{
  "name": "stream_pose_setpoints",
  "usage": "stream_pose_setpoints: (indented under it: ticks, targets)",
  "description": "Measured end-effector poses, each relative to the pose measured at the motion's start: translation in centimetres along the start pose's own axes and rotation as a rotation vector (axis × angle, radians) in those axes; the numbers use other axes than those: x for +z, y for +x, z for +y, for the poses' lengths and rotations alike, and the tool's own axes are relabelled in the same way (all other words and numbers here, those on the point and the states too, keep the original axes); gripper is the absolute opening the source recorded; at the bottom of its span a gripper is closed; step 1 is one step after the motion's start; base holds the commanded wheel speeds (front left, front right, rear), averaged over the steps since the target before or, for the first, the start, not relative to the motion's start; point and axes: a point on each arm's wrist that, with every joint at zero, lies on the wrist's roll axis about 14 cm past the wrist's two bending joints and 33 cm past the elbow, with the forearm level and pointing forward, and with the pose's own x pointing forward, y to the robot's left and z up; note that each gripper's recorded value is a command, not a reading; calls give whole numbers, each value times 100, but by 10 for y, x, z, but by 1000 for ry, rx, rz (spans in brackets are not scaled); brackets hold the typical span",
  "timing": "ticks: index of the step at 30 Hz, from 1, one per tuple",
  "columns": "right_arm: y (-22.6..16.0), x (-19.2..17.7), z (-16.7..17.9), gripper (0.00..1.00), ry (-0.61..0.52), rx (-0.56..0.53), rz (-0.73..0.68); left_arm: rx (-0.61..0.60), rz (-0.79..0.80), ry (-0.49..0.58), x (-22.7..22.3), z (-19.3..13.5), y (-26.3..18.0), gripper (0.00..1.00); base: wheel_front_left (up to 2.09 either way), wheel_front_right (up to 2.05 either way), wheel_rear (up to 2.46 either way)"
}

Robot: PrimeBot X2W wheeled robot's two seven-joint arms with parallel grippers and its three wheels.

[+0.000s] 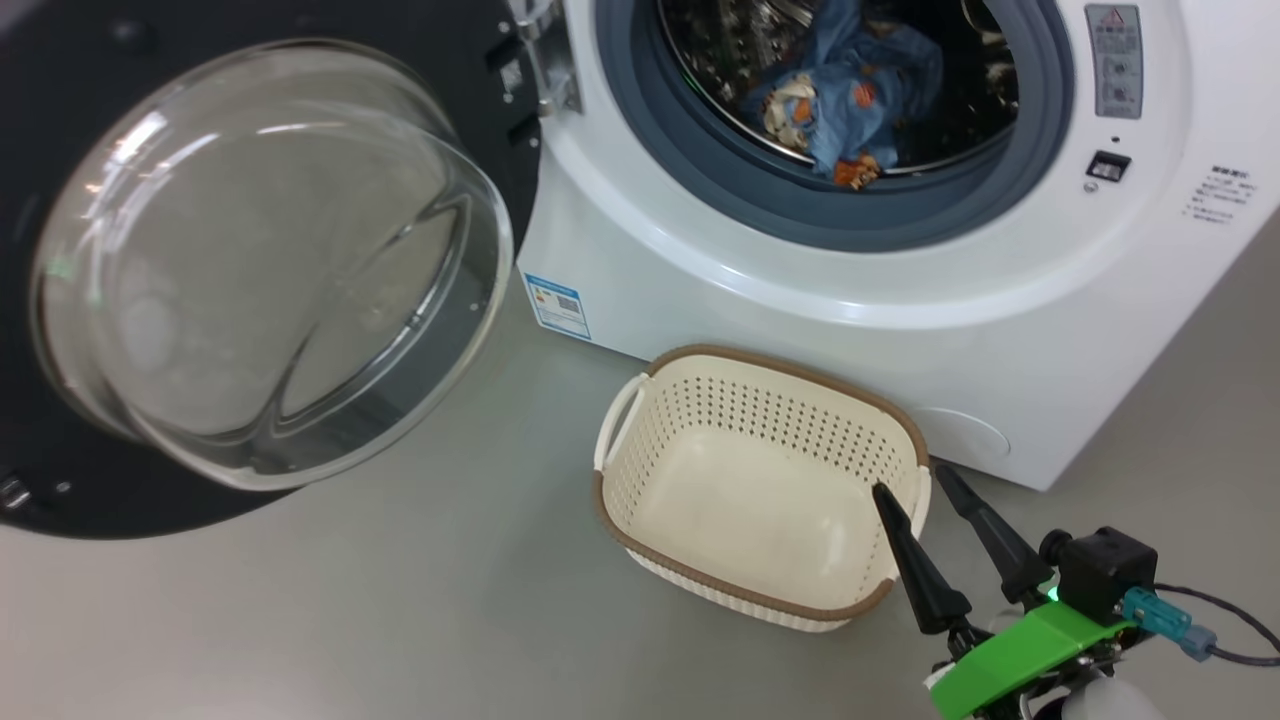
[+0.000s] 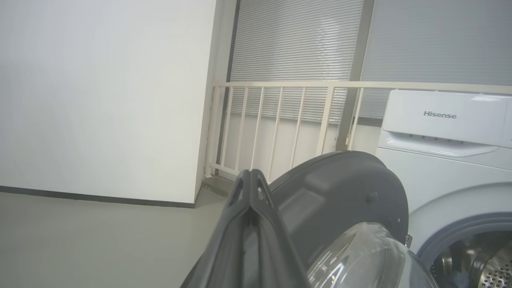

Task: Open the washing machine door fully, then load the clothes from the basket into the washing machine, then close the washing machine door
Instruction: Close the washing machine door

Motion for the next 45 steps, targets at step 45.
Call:
stream_pose_setpoints:
  ticks: [45]
  targets:
    - [2, -1, -34, 100, -32, -52, 1, 190, 863, -808, -107, 33, 18, 0, 0, 0, 0]
